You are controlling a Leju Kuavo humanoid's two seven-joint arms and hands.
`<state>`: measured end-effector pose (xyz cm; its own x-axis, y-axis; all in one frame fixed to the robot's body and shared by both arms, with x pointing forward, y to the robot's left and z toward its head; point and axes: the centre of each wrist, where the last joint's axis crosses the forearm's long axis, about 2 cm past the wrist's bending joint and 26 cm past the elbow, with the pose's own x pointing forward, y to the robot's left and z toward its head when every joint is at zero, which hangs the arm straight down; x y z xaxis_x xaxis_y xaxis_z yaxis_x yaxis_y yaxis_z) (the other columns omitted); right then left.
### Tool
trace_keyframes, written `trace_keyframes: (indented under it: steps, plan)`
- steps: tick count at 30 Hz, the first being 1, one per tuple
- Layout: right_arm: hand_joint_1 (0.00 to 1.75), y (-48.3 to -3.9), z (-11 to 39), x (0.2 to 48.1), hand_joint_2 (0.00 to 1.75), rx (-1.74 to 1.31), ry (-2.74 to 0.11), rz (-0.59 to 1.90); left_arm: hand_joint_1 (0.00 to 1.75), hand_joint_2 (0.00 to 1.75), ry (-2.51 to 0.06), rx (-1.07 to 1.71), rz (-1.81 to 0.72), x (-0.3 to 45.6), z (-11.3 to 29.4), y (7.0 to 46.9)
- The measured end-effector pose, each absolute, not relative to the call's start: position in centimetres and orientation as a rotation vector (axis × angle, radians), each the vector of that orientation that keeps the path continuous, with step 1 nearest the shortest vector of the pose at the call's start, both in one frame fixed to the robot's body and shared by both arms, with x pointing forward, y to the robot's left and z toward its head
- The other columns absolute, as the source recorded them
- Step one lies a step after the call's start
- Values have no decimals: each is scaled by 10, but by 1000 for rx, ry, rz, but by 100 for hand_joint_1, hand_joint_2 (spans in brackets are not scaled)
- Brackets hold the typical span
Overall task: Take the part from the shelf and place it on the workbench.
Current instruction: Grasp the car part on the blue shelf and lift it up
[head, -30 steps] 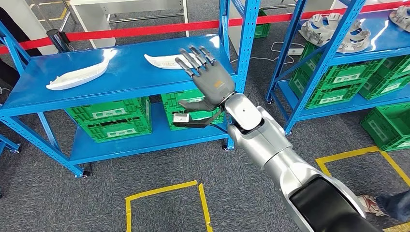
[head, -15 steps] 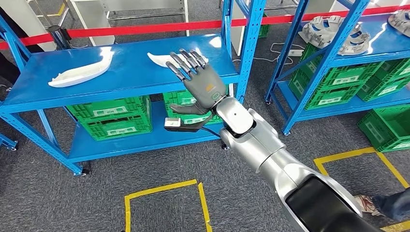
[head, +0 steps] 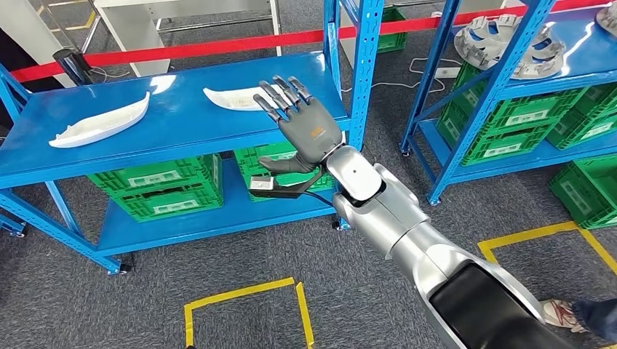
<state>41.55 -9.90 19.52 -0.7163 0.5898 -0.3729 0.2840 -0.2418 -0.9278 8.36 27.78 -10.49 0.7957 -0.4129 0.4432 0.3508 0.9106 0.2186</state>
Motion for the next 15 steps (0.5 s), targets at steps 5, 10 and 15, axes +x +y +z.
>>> trace_keyframes:
  steps: [5,10,15]
  plan:
    - [0,-99,192,414,0,-1049,-1782,2061,0,0,-496,128,-411,81,-106,278]
    - [0,-99,194,415,0,-1055,-1782,2058,0,0,-494,129,-406,81,-105,278]
    - [0,-100,195,417,0,-1094,-1749,2043,0,0,-490,130,-400,80,-106,277]
